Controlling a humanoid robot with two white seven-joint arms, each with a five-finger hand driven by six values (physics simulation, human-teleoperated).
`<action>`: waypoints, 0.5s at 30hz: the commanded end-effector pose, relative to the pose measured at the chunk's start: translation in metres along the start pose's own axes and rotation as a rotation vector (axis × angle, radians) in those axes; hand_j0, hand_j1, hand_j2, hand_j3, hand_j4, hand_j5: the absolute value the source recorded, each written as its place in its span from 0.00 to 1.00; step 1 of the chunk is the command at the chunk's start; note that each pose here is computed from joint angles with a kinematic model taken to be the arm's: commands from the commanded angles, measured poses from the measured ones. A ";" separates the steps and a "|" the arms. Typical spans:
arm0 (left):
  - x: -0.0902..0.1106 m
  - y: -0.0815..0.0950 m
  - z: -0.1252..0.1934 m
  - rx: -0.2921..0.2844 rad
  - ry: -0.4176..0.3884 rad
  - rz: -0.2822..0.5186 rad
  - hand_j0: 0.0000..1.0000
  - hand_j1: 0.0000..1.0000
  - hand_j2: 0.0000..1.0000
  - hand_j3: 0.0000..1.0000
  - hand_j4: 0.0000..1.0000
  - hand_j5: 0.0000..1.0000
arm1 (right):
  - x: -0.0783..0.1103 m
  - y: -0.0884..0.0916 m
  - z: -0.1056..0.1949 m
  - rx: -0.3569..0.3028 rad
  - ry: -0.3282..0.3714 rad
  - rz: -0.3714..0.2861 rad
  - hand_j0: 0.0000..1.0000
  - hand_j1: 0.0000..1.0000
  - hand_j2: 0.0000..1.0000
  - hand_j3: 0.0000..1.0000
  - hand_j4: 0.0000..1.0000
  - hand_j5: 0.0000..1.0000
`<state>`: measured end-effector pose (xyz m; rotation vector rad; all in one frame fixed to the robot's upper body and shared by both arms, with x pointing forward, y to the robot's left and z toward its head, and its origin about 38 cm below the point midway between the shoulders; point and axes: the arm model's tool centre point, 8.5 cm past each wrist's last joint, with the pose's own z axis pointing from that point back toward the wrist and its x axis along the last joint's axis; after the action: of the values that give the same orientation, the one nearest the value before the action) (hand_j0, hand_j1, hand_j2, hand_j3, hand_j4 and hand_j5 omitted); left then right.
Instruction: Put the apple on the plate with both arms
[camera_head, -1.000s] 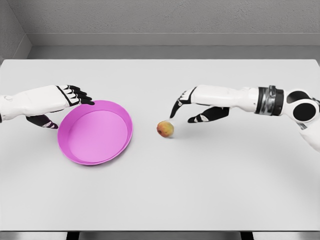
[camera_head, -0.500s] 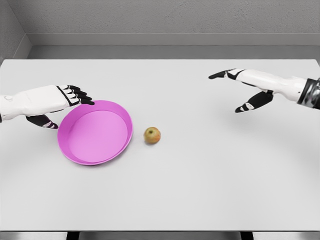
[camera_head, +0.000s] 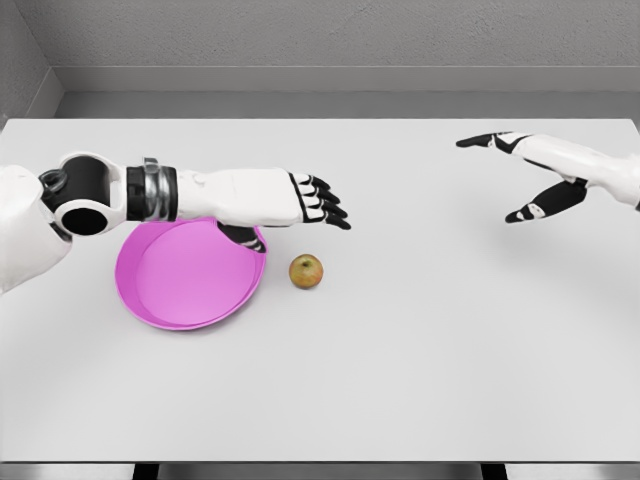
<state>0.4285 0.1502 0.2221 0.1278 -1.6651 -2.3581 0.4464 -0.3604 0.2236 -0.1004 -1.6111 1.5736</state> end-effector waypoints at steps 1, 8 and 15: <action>0.007 -0.006 -0.016 -0.017 -0.033 0.006 1.00 1.00 1.00 1.00 1.00 1.00 | 0.000 -0.001 0.001 -0.010 -0.002 -0.006 1.00 1.00 1.00 1.00 1.00 1.00; -0.002 -0.015 -0.018 -0.024 -0.009 0.039 1.00 1.00 1.00 1.00 1.00 1.00 | 0.001 0.000 -0.001 -0.011 -0.007 -0.010 1.00 1.00 1.00 1.00 1.00 1.00; 0.002 -0.027 -0.022 -0.051 -0.023 0.053 0.95 0.95 0.95 0.95 0.95 0.95 | 0.000 0.001 0.000 -0.008 -0.004 -0.011 1.00 1.00 1.00 1.00 1.00 1.00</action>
<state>0.4285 0.1389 0.1931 0.0600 -1.6047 -2.3685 0.4460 -0.3592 0.2222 -0.0954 -1.6163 1.5682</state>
